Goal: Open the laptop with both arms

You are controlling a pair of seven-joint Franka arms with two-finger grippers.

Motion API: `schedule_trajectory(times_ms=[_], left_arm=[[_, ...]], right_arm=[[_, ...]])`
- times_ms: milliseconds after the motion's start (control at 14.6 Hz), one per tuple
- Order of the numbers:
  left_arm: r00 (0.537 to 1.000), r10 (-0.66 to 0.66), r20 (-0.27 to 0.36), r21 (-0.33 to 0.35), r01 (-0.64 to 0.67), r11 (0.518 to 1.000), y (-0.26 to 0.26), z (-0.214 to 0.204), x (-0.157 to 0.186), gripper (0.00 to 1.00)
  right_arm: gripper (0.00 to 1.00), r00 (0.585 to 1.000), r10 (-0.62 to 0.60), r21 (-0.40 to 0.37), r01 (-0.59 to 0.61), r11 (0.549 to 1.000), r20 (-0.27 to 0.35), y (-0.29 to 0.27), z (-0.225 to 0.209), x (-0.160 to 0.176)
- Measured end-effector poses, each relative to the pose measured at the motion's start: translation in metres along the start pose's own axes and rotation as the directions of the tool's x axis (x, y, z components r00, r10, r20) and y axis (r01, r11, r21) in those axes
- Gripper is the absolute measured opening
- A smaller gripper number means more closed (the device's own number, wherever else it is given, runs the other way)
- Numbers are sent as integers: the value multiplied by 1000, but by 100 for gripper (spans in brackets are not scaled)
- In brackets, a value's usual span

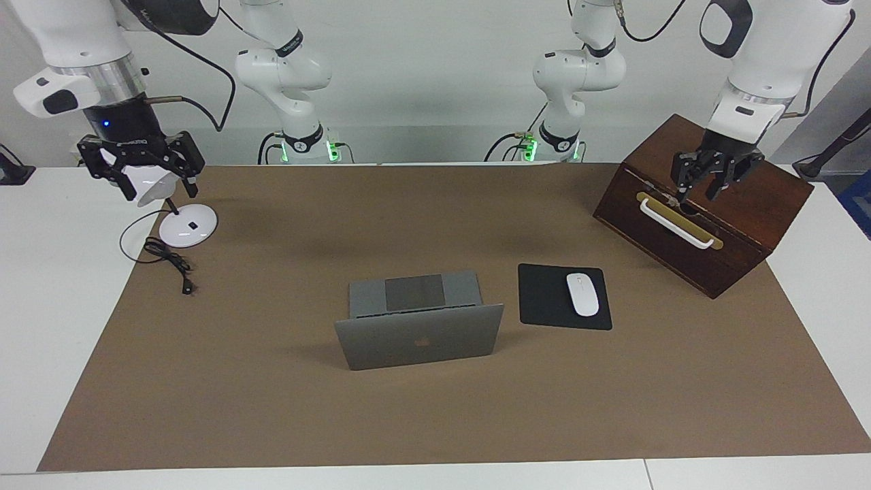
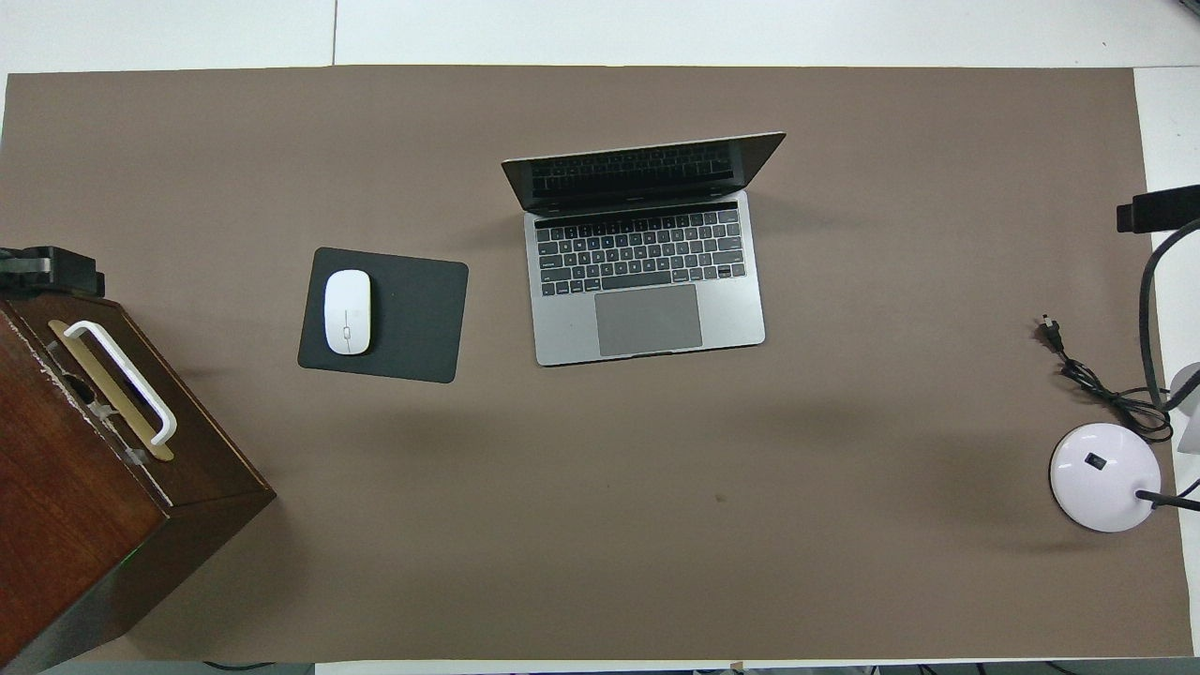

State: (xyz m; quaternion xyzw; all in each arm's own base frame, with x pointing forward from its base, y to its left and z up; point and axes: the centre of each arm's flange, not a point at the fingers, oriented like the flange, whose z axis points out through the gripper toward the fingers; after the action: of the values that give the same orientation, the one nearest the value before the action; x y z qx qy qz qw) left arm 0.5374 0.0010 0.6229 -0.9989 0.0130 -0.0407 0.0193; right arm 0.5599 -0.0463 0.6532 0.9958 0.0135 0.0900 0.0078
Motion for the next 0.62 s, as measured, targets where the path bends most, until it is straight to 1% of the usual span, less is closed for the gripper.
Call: schedule_trajectory(times_ms=[137,205,479,547,616], left_arm=[[999,14,49,0,-14,1000,0,-5,-12,91],[997,26,70,1,-26,1000,1,-5,-16,100],[993,44,112,-2,-44,999,4,-2,-21,100],[992,44,119,-2,-44,999,4,-2,-22,100],[991,43,125,-3,-43,999,4,-1,-22,100]], right_arm=[[99,1000,23,1,-23,1000,12,0,-1,-3],[100,1000,28,1,-28,1000,12,0,-2,-3],[100,999,33,1,-33,999,8,1,-6,-5],[99,999,34,1,-34,999,7,1,-6,-5],[100,999,34,1,-34,999,7,1,-6,-5]])
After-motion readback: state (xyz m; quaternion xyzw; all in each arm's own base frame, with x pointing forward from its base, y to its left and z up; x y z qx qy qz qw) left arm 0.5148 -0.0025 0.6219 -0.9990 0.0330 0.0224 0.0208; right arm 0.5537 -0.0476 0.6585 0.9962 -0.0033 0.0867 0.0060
